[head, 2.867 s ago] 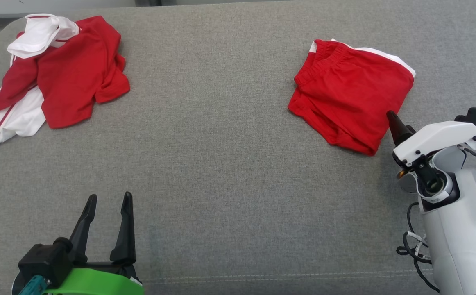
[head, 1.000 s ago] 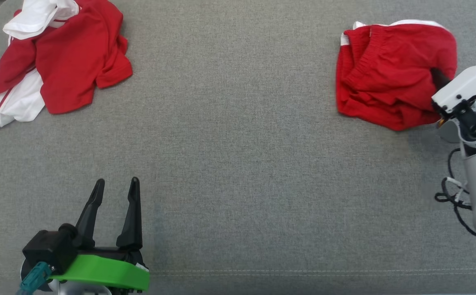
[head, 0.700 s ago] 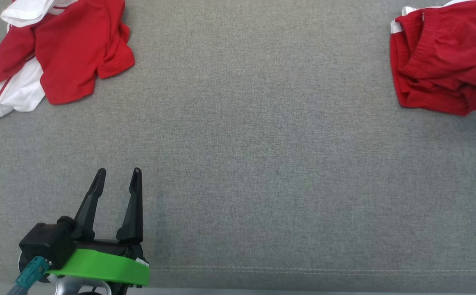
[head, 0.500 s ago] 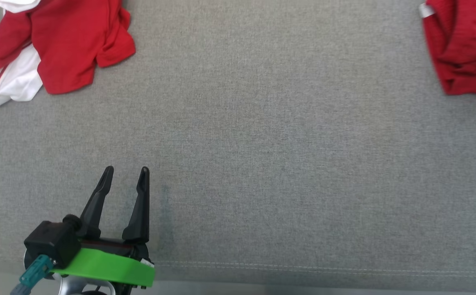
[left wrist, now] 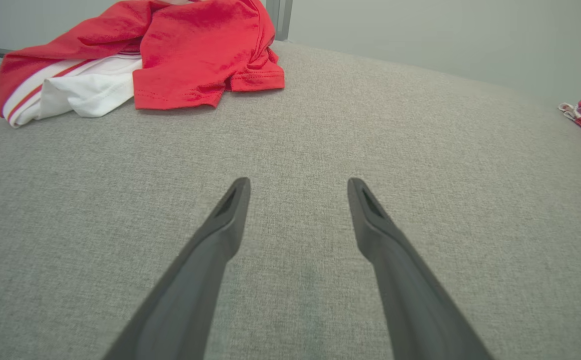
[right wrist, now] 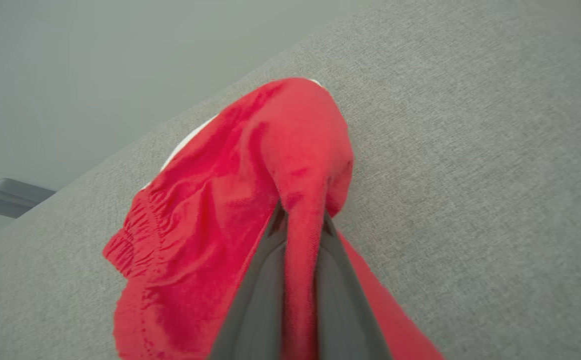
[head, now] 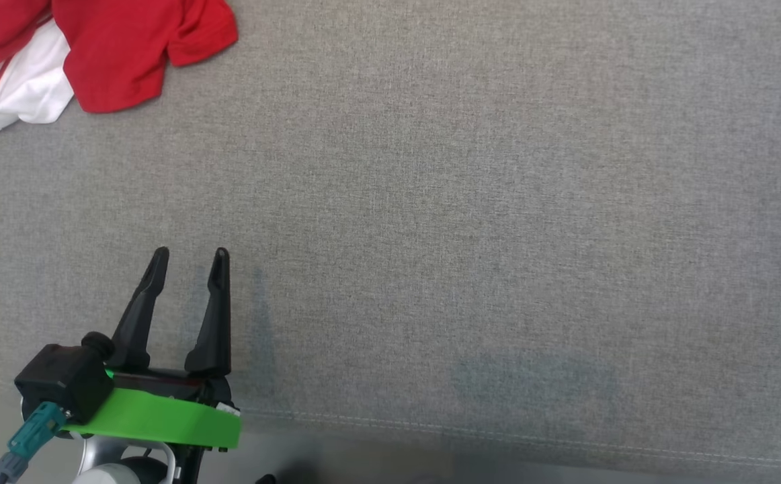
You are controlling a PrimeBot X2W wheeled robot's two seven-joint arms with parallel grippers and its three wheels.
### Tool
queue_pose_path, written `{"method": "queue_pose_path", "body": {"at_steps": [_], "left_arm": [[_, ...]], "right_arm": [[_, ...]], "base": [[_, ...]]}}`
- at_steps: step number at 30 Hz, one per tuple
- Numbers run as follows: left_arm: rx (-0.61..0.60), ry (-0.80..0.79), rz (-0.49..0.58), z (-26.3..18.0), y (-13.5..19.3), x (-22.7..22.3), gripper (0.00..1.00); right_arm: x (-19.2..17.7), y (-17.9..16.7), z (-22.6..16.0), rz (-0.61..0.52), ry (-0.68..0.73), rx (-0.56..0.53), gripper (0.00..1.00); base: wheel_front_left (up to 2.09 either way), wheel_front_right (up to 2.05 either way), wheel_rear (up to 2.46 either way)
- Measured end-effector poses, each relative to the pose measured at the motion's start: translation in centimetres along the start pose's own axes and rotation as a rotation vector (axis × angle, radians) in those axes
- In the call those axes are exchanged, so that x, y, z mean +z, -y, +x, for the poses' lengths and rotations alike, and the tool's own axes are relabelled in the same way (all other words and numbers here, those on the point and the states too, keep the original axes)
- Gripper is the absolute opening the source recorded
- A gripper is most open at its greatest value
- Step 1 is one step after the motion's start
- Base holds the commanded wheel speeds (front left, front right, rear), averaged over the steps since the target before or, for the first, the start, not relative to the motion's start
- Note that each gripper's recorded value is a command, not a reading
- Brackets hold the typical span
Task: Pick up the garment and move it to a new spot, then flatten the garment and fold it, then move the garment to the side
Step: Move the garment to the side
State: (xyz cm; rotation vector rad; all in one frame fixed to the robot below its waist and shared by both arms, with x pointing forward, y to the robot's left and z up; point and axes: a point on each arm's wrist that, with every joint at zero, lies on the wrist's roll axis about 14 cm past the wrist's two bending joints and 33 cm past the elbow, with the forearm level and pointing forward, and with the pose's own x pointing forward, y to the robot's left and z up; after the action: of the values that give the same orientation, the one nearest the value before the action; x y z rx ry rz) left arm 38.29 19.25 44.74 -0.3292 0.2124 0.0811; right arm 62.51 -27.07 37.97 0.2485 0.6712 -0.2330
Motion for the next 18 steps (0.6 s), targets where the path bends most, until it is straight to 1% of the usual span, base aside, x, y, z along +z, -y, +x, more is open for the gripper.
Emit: {"method": "queue_pose_path", "body": {"at_steps": [3,6,15,17,18], "left_arm": [[0.012,-0.010,0.003,0.3,-0.4,-0.3,1.00],[0.016,-0.023,0.005,0.6,-0.6,-0.8,1.00],[-0.013,-0.022,0.016,1.9,-0.2,-0.9,1.00],[-0.019,-0.026,0.016,2.2,-0.1,-1.0,1.00],[-0.029,-0.037,0.015,2.4,0.2,-1.3,1.00]], "right_arm": [[0.4,-0.3,0.7,0.003,0.008,0.001,0.00],[0.1,0.1,1.1,0.010,0.004,-0.010,0.00],[0.0,3.1,0.8,0.046,0.003,-0.070,0.00],[0.2,4.0,0.7,0.056,0.007,-0.090,0.00],[0.2,5.2,0.5,0.060,0.007,-0.116,0.00]], "base": [[0.00,0.00,0.00],[0.00,0.00,0.00],[0.00,0.00,0.00],[0.00,0.00,0.00],[0.00,0.00,0.00]]}}
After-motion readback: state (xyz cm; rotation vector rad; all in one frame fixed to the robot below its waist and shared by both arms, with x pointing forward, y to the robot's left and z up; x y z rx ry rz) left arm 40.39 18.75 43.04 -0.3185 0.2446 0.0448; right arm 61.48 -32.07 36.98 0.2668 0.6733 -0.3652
